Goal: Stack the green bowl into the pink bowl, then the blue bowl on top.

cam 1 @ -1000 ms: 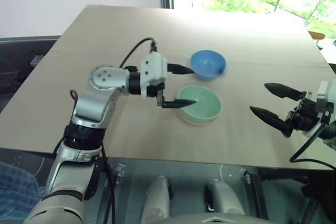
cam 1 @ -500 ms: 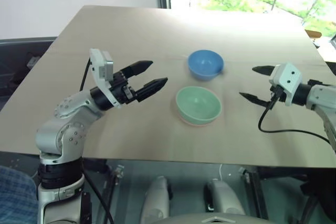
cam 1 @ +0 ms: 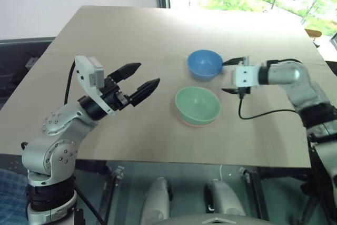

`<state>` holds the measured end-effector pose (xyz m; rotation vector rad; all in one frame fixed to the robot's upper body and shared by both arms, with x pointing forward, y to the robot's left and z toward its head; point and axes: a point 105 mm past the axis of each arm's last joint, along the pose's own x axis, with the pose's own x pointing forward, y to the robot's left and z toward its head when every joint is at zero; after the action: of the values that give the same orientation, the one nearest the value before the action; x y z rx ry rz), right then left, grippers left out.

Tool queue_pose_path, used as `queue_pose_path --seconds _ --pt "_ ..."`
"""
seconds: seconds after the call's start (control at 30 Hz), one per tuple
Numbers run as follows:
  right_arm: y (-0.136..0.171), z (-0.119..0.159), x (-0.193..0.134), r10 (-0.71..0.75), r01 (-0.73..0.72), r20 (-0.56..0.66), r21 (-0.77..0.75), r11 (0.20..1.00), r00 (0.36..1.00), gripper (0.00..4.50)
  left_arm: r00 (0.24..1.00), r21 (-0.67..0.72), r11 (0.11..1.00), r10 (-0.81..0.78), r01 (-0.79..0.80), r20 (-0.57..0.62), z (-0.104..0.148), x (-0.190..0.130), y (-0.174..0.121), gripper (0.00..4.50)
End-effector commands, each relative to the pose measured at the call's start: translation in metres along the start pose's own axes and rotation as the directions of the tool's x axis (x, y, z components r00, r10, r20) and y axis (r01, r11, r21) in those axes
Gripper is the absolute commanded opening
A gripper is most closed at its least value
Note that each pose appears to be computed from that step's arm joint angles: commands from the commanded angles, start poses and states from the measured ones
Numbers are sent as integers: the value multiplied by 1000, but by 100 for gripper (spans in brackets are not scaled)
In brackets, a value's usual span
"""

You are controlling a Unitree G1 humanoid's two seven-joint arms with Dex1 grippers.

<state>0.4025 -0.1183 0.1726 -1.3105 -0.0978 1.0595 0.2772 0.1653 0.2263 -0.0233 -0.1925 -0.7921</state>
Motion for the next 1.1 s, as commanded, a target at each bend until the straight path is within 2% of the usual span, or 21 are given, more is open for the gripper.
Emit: queue_pose_path --seconds 0.03,0.4,0.5,0.6,0.63,0.77,0.8,0.83,1.0,1.1 --pt "-19 -1 4 -24 21 -49 -60 998 999 450 999 50 999 -10 8 32 11 -2 -8 447" --pt "-18 -8 26 69 -88 -164 -109 990 984 450 1000 54 998 12 -13 28 8 -4 -10 447" --pt "-22 -4 30 61 -81 -161 -120 990 985 372 1000 59 998 12 -13 23 7 -4 -10 450" --pt "-25 -1 31 55 -75 -153 -128 989 987 230 1000 64 998 10 -12 26 9 -2 -11 450" --pt "-25 0 31 55 -76 -152 -131 988 987 216 1000 64 998 10 -12 28 9 -2 -11 450" --pt "-26 3 32 52 -71 -136 -135 988 989 49 1000 59 998 -1 -1 29 8 1 -13 450" --pt "-26 3 31 50 -69 -135 -137 988 990 26 1000 58 998 -3 1 29 7 1 -14 450" --pt "-27 3 31 47 -65 -135 -138 988 990 6 1000 58 998 -4 3 28 7 2 -14 450" --pt "-30 8 23 32 -46 -95 -142 989 995 6 1000 62 998 -11 10 23 6 3 -13 450" --pt "-35 22 10 52 -53 -12 -108 993 999 6 1000 60 998 -19 18 16 5 3 -14 450"
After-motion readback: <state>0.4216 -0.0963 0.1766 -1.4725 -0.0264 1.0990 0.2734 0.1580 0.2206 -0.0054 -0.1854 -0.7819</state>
